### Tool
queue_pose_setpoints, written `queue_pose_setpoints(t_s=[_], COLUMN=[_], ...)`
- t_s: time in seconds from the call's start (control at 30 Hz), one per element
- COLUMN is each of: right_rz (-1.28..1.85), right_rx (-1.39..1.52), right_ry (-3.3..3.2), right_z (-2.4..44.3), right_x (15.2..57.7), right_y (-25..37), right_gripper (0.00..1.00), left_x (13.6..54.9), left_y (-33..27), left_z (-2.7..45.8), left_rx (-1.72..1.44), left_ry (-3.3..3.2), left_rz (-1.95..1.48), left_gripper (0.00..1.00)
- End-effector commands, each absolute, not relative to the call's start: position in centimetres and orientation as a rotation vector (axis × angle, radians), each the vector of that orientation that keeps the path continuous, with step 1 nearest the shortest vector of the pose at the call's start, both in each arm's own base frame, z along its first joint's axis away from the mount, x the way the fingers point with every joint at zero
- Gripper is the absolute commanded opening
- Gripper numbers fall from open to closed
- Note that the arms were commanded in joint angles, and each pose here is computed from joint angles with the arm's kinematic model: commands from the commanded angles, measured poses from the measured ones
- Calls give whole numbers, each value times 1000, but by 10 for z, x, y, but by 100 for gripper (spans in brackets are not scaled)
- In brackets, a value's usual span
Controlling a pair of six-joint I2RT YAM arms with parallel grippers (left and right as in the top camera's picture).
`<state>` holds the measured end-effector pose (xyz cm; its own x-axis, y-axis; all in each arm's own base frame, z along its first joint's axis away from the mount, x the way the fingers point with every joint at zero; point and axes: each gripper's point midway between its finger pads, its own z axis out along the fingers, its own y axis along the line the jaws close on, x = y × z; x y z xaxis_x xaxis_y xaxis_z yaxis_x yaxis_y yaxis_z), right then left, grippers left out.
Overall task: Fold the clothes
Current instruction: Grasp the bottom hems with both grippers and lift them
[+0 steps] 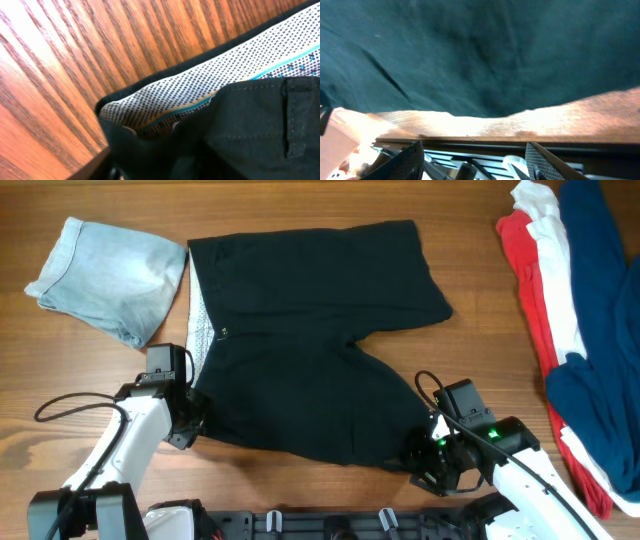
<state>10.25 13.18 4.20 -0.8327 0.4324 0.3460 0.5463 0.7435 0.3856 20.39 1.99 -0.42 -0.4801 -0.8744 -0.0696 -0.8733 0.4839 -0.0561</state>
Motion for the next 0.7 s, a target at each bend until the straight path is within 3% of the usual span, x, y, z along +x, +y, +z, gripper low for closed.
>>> queue_pose_setpoints(t_s=[0.0,0.13,0.67], right_rz=[-671,-669,-609], right_rx=[-810,-841,-1047], right_ry=[-2702,-2689,-2586], right_z=[39,39,36], right_x=[100,101,97], right_y=[129,129,127], right_gripper=[65,65,65], left_x=[197,193,188], left_y=[27,27,12], left_z=[-6,-6,-7], left_rx=[-1557,-1563,-1583], left_ry=[2618,2632,2693], left_rz=[51,63,-38], left_gripper=[29,4,4])
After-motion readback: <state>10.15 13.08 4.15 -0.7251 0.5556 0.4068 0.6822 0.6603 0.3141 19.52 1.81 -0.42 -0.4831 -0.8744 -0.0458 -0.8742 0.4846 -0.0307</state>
